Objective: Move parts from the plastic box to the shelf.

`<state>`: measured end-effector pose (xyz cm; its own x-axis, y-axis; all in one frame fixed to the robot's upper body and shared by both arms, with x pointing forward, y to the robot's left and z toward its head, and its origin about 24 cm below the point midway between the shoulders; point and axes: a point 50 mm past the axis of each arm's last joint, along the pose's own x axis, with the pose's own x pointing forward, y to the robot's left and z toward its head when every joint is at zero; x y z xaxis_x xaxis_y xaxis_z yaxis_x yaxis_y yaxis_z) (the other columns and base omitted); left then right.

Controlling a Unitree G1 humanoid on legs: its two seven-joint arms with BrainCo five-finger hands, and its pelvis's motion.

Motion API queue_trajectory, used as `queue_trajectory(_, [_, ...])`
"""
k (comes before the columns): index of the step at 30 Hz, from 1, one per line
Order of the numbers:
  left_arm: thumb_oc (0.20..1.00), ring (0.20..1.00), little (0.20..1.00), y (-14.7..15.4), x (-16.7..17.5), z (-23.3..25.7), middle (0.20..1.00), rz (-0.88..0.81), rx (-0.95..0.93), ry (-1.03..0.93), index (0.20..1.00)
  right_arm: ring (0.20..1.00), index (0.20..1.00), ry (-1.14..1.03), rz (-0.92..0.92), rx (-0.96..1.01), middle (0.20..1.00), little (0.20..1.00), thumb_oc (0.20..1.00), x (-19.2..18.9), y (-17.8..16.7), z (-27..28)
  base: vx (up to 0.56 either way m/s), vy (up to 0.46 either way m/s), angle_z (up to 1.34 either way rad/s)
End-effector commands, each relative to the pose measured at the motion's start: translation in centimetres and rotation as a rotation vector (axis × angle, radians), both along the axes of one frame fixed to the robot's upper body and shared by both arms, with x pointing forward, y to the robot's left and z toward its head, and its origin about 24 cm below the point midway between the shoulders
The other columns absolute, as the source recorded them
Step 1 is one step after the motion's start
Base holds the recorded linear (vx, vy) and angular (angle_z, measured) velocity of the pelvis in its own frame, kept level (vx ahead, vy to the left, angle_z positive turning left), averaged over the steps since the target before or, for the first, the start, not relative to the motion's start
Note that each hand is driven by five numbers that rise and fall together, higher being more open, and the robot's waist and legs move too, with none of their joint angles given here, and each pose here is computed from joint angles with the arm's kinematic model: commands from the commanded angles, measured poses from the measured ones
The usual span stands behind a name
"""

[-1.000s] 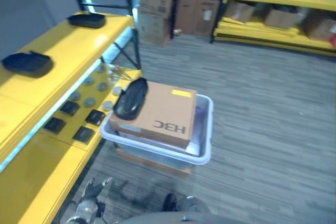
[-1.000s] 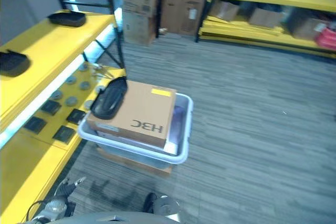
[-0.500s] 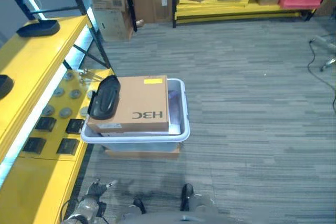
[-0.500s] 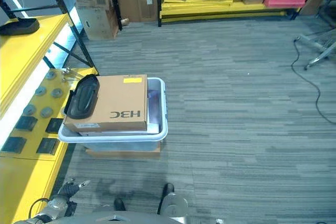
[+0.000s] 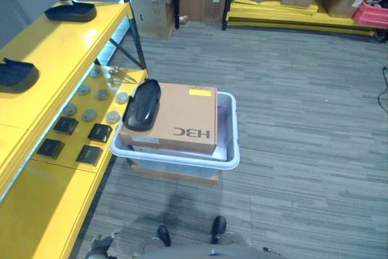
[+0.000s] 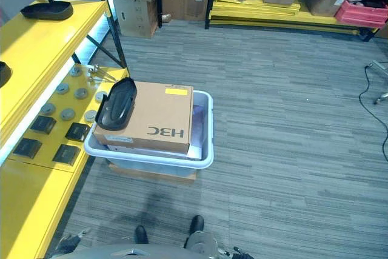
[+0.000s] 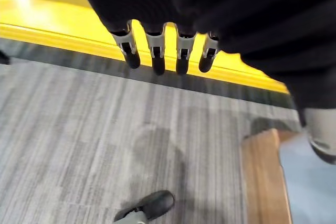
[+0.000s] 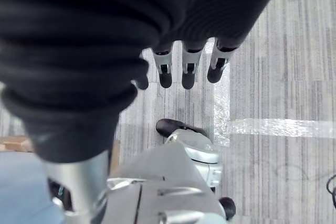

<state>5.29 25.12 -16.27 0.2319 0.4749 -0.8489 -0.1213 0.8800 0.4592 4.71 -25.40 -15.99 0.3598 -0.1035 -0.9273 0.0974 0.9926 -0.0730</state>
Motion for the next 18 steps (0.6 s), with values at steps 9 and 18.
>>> queue_trajectory(9, [1.000, 1.000, 1.000, 0.4, 4.7, 1.1, 1.000, -0.023, 0.024, -0.140, 1.000, 1.000, 1.000, 0.007, -0.056, -0.036, 1.000, 1.000, 1.000, 0.9, -1.4, 0.3, 0.00, -0.156, 0.18])
queue_trajectory(18, [1.000, 1.000, 1.000, 0.6, 4.6, 1.0, 1.000, -0.003, -0.006, -0.150, 1.000, 1.000, 1.000, 0.063, -0.065, -0.092, 1.000, 1.000, 1.000, -1.5, -2.8, 0.6, 0.38, 0.276, 0.00])
